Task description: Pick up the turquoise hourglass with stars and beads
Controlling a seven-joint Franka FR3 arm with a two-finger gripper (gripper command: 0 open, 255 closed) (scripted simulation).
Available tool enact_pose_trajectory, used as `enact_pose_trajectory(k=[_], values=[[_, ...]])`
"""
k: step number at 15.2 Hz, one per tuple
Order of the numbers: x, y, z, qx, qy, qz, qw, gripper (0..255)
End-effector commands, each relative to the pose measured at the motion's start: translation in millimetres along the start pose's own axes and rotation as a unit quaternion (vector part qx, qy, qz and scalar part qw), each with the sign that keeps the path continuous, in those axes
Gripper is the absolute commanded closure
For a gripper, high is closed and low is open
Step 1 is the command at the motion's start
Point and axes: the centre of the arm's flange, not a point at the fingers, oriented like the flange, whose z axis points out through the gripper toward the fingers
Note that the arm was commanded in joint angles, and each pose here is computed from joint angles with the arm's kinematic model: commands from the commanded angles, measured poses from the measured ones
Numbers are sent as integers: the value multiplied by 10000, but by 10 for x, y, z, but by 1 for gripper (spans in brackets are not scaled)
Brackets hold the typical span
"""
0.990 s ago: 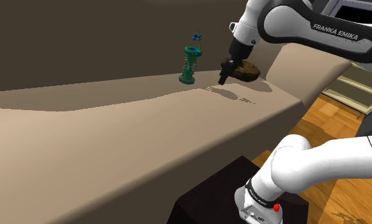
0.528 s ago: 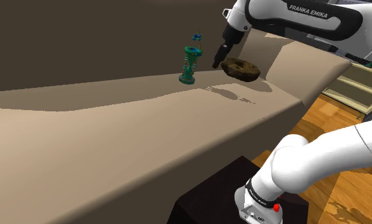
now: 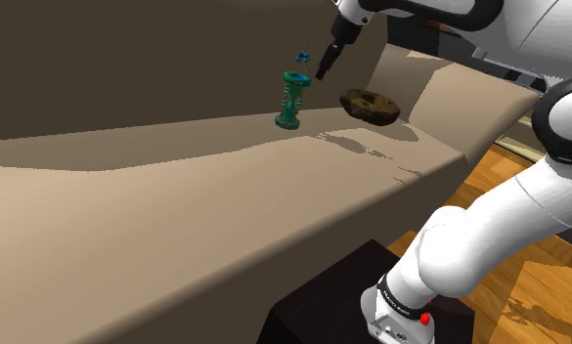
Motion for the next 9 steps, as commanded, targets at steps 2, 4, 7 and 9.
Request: enact_pose_trajectory(k=[2, 4, 7, 9], values=[[226, 284, -50, -4, 157, -229, 9996, 0], [393, 455, -88, -3, 261, -372, 9990, 0], [650, 703, -152, -1, 417, -586, 9974, 0], [827, 862, -199, 1, 521, -728, 9960, 0]])
